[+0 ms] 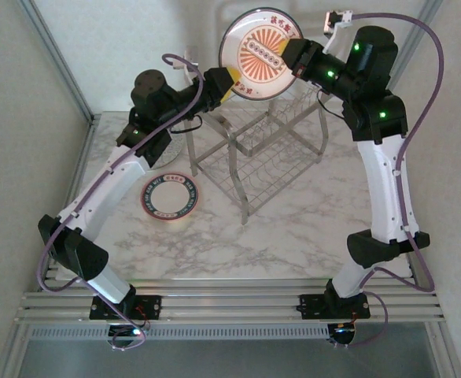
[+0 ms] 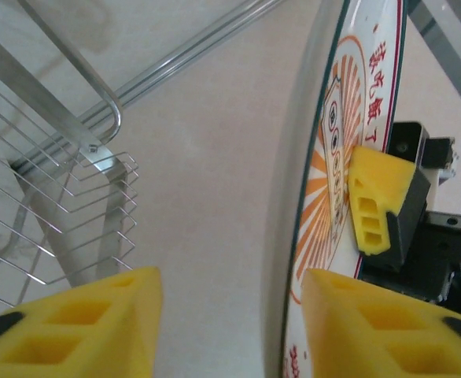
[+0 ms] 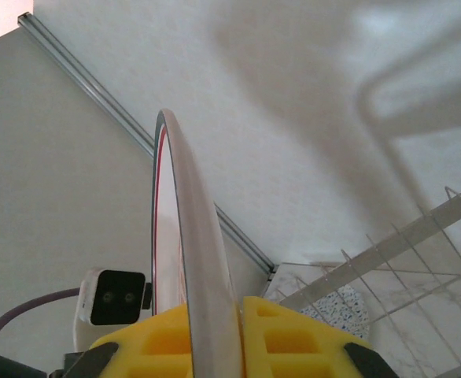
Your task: Unload the plates from the dish rack
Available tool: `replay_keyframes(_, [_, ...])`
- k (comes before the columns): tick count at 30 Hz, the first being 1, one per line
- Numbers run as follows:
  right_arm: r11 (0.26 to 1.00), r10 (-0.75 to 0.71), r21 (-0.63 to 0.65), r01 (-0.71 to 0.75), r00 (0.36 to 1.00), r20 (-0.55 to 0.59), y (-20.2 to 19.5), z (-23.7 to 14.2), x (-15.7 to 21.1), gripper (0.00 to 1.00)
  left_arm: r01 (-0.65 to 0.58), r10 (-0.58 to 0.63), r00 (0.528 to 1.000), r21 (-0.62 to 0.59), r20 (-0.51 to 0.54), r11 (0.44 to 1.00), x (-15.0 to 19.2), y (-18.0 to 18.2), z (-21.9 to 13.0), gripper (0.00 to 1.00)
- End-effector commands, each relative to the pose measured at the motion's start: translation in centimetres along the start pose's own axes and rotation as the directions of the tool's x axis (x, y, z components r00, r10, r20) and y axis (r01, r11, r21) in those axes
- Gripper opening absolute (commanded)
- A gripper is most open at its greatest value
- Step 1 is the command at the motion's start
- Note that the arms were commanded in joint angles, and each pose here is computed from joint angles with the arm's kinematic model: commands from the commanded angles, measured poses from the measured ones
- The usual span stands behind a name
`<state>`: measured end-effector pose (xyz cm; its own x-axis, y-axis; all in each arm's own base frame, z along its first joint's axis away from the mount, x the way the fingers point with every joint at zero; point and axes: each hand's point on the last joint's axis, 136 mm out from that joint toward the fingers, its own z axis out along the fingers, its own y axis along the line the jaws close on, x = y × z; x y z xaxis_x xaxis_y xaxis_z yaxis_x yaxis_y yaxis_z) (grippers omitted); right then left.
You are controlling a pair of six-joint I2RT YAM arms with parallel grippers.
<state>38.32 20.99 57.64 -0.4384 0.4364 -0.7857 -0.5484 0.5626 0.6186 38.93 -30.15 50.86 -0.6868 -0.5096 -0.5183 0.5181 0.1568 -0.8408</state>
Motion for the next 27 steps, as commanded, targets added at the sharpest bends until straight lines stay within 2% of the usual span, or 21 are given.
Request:
replay_keyframes(1, [0.999, 0.007, -0.054, -0.007, 1.000, 0.013, 0.8, 0.3, -0.6, 0.00, -0.036, 0.035, 0.999, 0.080, 0.011, 0.996, -0.5, -2.7, 0.1, 0.35])
replay_keyframes(3, [0.998, 0.011, -0.054, -0.010, 1.000, 0.002, 0.7, 0.4, -0.4, 0.00, -0.034, 0.034, 0.999, 0.087, 0.010, 0.996, -0.5, -2.8, 0.2, 0.25])
replay_keyframes(6, [0.999, 0.015, -0.051, -0.016, 1.000, -0.012, 0.5, 0.5, 0.0, 0.00, -0.027, 0.026, 1.000, 0.093, 0.012, 0.995, -0.5, -2.8, 0.2, 0.03])
replay_keyframes(7, [0.999, 0.015, -0.049, -0.016, 1.000, -0.016, 0.4, 0.6, 0.0, 0.00, -0.027, 0.026, 1.000, 0.098, 0.014, 0.995, -0.6, -3.0, 0.2, 0.00])
replay_keyframes(9, [0.999, 0.008, -0.042, -0.008, 1.000, -0.018, 0.3, 0.6, 0.1, 0.01, -0.029, 0.027, 0.999, 0.108, 0.022, 0.994, -0.7, -3.4, 0.1, 0.00])
replay_keyframes(16, [0.998, -0.069, -0.009, 0.069, 0.997, 0.027, 0.5, -0.6, -0.7, 0.44, -0.037, 0.029, 0.998, 0.141, 0.062, 0.989, -1.8, -4.9, -0.9, 0.00])
replay_keyframes(19, [0.993, -0.116, 0.004, 0.116, 0.992, 0.059, 1.0, -1.4, -1.3, 0.58, -0.040, 0.029, 0.997, 0.142, 0.075, 0.989, -2.2, -5.3, -1.4, 0.00])
replay_keyframes(27, [0.952, -0.306, 0.045, 0.304, 0.929, 0.208, 3.2, -4.8, -2.6, 0.69, -0.038, 0.019, 0.986, 0.111, 0.168, 0.993, -4.8, -5.6, -5.3, 0.00])
